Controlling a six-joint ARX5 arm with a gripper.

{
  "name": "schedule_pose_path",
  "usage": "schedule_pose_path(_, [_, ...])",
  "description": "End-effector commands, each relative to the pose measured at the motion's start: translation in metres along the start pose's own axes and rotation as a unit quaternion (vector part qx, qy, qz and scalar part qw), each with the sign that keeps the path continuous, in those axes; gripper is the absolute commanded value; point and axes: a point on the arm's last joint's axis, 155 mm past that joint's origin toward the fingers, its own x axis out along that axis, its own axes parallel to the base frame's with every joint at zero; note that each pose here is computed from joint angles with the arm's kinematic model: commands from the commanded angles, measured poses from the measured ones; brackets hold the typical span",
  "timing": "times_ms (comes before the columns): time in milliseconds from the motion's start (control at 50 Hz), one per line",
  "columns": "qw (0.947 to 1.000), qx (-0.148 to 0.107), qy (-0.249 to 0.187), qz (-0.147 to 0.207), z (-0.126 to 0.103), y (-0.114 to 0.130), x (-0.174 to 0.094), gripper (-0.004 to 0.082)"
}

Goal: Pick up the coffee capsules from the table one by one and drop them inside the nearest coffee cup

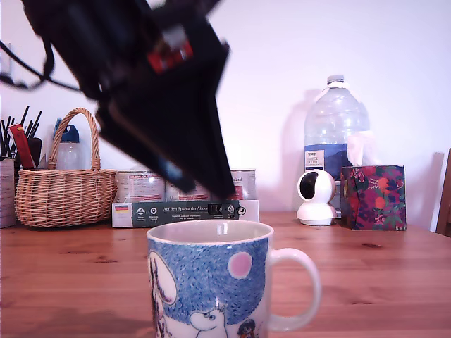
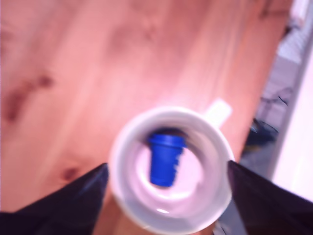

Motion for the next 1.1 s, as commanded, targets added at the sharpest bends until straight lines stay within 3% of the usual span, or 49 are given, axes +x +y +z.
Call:
schedule_pose_path(0, [0.9996, 0.006, -0.027, 0.008, 0.012, 0.002, -0.013, 0.0332])
schedule_pose_path(80, [0.9990, 0.011, -0.042, 0.014, 0.017, 0.005, -0.021, 0.0054])
schedule_pose_path(120, [0.9986, 0.010, -0.048, 0.019, 0.019, 0.008, -0.024, -0.0036])
schedule_pose_path(340, [0.9946, -0.022, -0.085, 0.054, 0.032, 0.037, -0.033, -0.0011])
schedule_pose_path(620, [0.9807, -0.071, -0.156, 0.095, 0.029, 0.081, -0.036, -0.0011])
schedule_pose_path(800, [0.9678, -0.105, -0.191, 0.126, 0.013, 0.114, -0.040, -0.0011])
schedule_pose_path(1080, [0.9398, -0.190, -0.230, 0.167, -0.035, 0.167, -0.050, -0.0011])
